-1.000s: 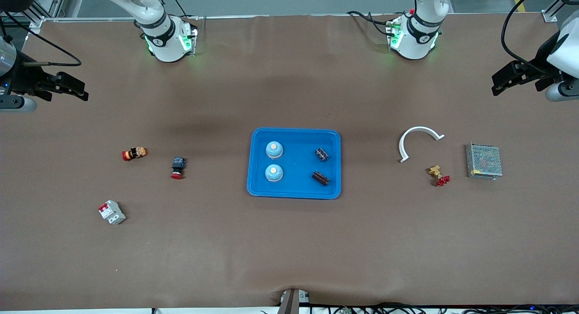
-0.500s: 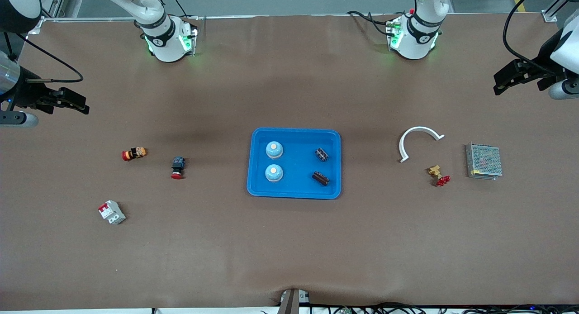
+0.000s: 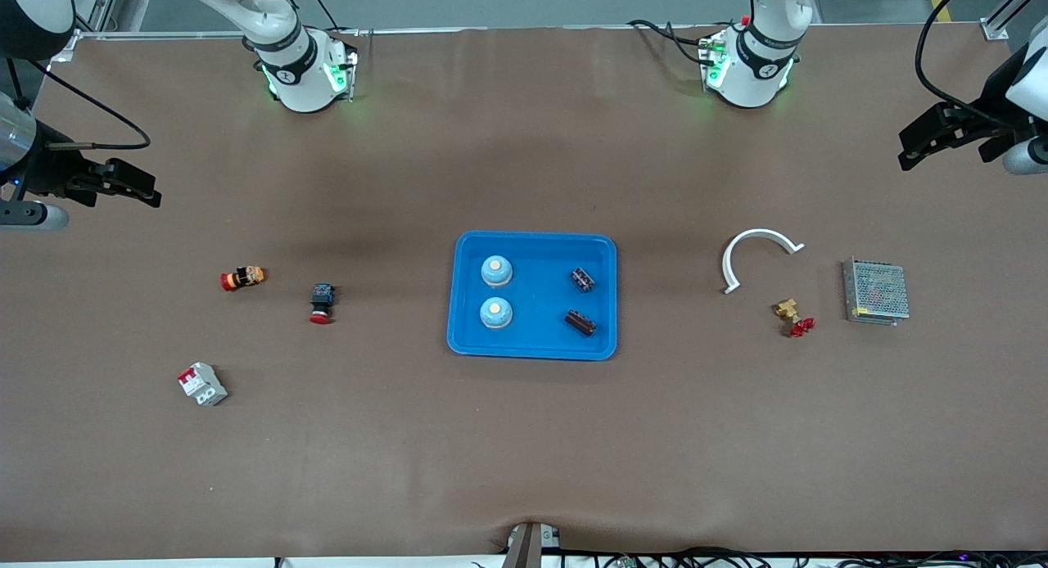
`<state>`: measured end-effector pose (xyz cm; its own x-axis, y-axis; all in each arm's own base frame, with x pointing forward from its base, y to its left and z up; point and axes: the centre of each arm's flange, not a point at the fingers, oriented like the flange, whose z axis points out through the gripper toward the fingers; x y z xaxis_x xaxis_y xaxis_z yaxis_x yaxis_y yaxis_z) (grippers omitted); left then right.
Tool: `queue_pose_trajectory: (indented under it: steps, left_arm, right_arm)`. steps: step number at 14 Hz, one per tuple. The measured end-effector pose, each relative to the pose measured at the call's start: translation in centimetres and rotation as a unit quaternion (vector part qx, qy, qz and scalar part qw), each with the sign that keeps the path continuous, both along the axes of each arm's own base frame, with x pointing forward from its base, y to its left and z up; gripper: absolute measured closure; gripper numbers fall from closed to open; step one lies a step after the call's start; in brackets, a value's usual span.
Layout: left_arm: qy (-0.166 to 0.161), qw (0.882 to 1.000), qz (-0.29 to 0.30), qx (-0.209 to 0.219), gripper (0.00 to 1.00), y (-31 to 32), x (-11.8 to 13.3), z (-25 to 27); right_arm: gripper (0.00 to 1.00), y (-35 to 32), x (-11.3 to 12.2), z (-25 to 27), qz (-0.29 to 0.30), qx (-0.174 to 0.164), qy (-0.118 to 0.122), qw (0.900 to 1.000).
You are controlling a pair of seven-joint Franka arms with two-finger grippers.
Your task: Place electrolytic capacitor and blue bell in tray
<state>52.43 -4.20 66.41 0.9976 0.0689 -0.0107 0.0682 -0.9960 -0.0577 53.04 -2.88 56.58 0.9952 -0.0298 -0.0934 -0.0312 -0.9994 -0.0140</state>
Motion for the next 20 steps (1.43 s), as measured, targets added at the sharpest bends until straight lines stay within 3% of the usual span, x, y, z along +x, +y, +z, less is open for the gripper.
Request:
queue_pose_trajectory:
  steps: [20]
  left_arm:
    - [-0.003, 1.0, 0.001, 0.0, 0.0, 0.09, -0.07, 0.42]
  right_arm:
    - [0.0, -0.09, 0.0, 0.15, -0.001, 0.0, 0.0, 1.0]
